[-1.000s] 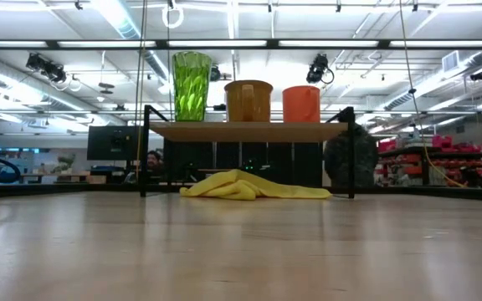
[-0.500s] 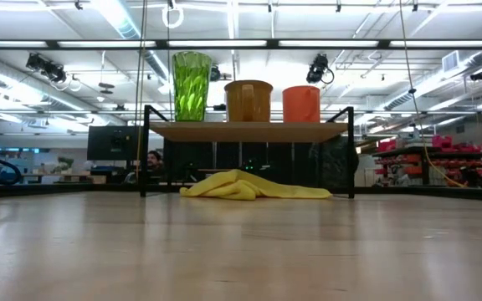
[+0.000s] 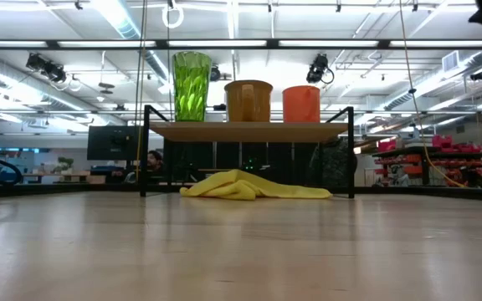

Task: Stack small to large cups/mugs on shelf
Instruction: Return to Home Position

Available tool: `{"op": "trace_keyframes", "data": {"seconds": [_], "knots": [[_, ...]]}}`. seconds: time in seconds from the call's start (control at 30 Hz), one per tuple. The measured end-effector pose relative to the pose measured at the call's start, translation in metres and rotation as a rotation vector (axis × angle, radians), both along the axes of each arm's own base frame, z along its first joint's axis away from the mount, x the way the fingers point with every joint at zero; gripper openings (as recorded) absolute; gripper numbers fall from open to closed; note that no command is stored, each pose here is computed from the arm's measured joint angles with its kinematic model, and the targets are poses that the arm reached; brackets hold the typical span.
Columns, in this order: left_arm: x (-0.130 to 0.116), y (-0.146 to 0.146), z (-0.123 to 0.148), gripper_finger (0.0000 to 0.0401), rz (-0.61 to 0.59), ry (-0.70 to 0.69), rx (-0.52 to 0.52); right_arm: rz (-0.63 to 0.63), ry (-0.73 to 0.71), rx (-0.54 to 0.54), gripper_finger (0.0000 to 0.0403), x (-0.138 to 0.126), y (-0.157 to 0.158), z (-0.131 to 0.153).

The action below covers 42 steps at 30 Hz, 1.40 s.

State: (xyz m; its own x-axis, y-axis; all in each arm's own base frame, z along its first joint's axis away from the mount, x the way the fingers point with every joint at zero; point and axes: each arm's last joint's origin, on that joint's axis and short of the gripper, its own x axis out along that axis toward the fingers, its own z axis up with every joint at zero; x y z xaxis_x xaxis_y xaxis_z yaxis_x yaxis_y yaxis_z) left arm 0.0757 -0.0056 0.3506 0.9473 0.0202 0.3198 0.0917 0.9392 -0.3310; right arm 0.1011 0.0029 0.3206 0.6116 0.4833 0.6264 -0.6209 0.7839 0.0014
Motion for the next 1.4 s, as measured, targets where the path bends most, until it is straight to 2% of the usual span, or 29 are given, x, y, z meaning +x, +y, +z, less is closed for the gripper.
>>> {"op": "trace_keyframes", "data": {"seconds": [0.33, 0.47, 0.9, 1.27, 1.4], "knots": [[-0.015, 0.002, 0.002, 0.0138, 0.022, -0.064, 0.07, -0.085, -0.268, -0.119, 0.0094, -0.059, 0.004, 0.014], [-0.022, 0.003, 0.005, 0.0138, 0.043, -0.104, 0.106, -0.109, -0.313, -0.13, 0.0094, -0.073, 0.008, 0.014], [-0.056, 0.007, 0.006, 0.0139, 0.072, -0.226, 0.133, -0.157, -0.377, -0.138, 0.0094, -0.088, 0.011, 0.013], [-0.07, 0.009, -0.004, 0.0132, 0.064, -0.229, 0.117, -0.172, -0.376, -0.111, 0.0094, -0.087, 0.01, 0.013], [-0.067, 0.008, -0.009, 0.0138, 0.052, -0.217, 0.1, -0.185, -0.388, -0.095, 0.0094, -0.089, 0.01, 0.013]]}}
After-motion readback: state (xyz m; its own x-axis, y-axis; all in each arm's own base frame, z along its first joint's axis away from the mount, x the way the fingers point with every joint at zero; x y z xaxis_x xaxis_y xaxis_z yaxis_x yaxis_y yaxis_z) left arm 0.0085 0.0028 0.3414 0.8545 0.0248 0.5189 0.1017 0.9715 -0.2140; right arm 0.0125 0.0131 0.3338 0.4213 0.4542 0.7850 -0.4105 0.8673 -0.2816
